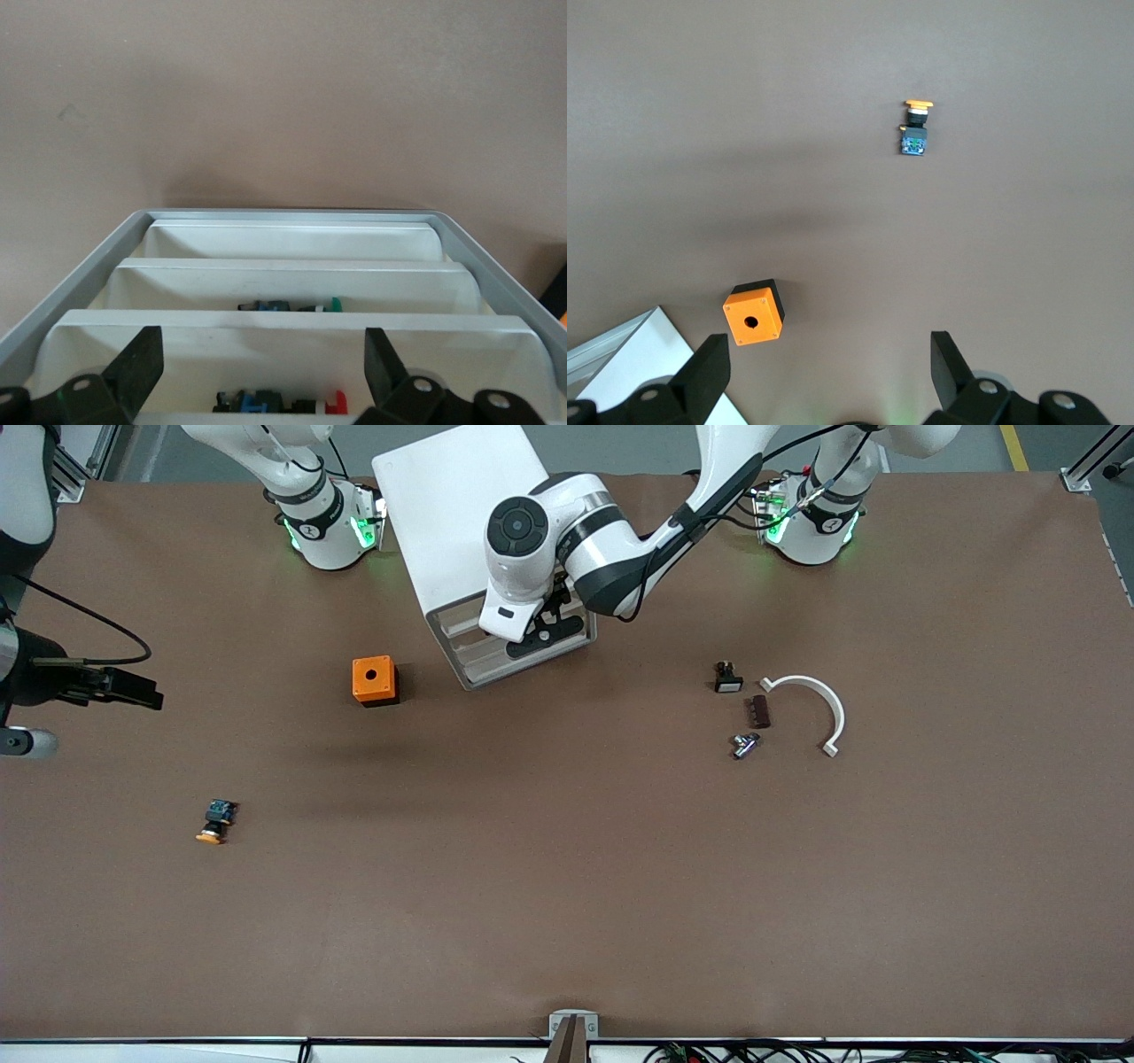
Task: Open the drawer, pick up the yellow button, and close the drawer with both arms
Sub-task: 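Press the drawer fully closed with the left gripper, then withdraw it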
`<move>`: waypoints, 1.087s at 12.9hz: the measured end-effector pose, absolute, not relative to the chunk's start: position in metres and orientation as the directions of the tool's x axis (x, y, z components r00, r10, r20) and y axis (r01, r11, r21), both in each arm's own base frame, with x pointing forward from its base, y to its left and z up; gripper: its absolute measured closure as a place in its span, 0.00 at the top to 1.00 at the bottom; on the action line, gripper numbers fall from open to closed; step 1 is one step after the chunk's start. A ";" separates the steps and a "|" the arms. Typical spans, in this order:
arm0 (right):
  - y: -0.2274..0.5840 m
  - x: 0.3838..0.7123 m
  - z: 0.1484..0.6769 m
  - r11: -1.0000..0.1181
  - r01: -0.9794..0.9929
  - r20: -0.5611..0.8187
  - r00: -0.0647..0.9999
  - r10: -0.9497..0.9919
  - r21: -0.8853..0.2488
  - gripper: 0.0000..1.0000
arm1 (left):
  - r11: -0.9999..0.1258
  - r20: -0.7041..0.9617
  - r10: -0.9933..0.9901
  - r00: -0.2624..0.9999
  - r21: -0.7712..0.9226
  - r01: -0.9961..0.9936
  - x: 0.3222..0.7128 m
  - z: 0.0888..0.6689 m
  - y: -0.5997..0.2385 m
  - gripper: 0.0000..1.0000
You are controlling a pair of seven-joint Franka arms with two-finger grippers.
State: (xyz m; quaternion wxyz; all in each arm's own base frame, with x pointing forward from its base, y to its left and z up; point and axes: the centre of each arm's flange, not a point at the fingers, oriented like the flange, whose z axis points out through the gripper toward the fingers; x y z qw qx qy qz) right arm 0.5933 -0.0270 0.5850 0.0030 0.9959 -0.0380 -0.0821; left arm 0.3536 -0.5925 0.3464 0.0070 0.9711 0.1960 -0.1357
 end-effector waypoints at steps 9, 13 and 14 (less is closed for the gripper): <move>-0.056 0.575 0.635 -0.991 -0.136 -0.145 0.980 -0.136 0.008 1.00 | -0.915 -0.304 0.402 0.864 -0.086 0.395 0.353 0.348 -0.585 1.00; -0.057 0.542 0.664 -0.990 -0.144 -0.123 0.982 -0.144 0.003 1.00 | -0.910 -0.339 0.414 0.845 -0.117 0.399 0.350 0.346 -0.583 1.00; -0.057 0.537 0.663 -0.990 -0.144 -0.118 0.983 -0.144 0.002 1.00 | -0.909 -0.341 0.416 0.843 -0.125 0.397 0.350 0.346 -0.582 1.00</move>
